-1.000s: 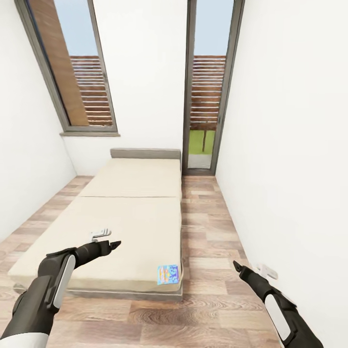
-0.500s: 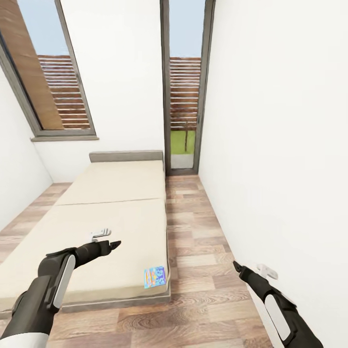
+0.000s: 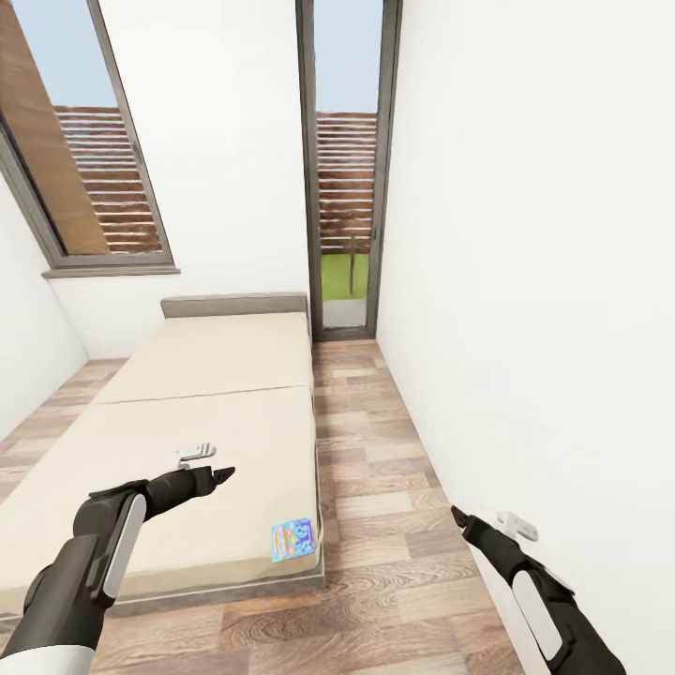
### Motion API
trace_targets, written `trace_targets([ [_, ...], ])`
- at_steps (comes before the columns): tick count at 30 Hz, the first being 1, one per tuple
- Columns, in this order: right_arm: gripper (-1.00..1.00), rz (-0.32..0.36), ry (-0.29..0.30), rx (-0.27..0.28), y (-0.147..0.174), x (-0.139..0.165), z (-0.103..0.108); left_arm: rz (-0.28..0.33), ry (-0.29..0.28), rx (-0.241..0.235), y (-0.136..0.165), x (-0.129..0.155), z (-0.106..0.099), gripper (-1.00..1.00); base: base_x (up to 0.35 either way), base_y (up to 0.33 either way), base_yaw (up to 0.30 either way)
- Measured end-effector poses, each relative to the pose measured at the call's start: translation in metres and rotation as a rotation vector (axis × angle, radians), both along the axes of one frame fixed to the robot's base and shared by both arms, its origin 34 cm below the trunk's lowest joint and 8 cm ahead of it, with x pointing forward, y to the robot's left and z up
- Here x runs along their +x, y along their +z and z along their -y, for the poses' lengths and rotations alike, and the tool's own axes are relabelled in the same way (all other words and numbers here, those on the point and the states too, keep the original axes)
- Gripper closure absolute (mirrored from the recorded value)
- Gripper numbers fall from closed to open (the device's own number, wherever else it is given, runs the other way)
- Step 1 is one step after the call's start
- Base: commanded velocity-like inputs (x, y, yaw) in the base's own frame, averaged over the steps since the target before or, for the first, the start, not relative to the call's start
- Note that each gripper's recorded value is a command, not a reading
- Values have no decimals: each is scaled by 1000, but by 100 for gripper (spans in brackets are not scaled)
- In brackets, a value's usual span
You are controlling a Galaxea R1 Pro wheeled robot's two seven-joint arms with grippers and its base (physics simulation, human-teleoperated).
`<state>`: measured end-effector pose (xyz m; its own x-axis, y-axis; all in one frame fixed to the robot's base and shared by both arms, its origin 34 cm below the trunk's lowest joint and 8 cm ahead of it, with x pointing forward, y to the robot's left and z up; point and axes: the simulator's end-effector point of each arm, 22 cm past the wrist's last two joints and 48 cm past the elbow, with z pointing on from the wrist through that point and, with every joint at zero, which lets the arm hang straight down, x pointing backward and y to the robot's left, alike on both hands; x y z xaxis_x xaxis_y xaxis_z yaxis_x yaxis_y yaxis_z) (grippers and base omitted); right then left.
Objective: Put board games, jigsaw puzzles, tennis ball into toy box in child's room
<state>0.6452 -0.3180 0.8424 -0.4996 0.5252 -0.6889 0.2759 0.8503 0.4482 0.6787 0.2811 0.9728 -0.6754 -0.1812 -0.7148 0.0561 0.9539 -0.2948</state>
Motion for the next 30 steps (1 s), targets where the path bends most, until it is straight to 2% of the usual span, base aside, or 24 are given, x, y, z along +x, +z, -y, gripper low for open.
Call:
trace_targets([
  [6, -100, 4, 0, -2, 2, 1, 0, 2, 0, 0, 1, 0, 0, -100, 0, 0, 57],
  [13, -100, 9, 1, -2, 5, 2, 0, 7, 0, -1, 4, 0, 0, -100, 3, -9, 221],
  [24, -100, 15, 1, -2, 8, 3, 0, 14, 0, -1, 8, 0, 0, -100, 61, -128, 246],
  [30, -100, 14, 1, -1, 8, 2, 0, 15, 0, 0, 9, 0, 0, -100, 12, -24, 86],
])
